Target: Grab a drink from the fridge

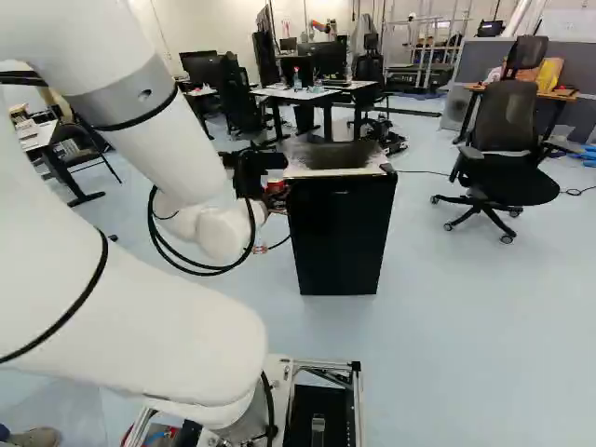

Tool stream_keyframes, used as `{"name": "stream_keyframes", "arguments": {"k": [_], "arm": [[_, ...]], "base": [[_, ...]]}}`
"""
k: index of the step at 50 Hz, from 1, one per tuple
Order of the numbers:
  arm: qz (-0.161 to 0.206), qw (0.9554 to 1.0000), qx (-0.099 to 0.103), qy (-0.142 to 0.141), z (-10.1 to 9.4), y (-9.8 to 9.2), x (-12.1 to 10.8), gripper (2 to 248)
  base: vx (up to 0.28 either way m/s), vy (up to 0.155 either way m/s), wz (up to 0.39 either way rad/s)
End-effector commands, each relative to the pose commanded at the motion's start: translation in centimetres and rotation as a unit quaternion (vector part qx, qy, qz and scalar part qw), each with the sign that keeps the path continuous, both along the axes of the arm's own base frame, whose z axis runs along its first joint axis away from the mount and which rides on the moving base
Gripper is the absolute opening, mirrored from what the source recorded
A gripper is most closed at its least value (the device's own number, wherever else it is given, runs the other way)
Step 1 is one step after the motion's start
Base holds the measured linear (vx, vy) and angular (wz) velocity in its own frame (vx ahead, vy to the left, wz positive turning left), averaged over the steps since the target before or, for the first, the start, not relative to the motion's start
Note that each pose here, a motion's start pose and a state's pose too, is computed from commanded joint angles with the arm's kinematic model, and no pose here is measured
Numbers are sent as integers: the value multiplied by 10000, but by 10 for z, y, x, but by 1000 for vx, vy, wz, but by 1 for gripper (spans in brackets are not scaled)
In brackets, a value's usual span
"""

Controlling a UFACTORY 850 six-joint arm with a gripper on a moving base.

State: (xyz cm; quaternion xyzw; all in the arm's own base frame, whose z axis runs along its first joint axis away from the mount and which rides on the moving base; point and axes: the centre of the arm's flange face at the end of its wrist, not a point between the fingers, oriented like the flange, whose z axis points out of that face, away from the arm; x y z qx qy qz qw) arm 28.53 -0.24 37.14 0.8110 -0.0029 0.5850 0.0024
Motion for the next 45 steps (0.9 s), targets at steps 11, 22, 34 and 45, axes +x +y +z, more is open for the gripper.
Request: {"name": "stream_keyframes", "arguments": {"k": [11,22,34,45], "arm": [[24,10000,2,35,-4,2,-10,98],[36,10000,2,51,-6,2,-15,98],[37,10000,2,53,-6,2,-15,98],[37,10000,2,53,-6,2,-15,98]], "base": [[0,0,0],[0,0,0],[0,0,0],[0,0,0]]}}
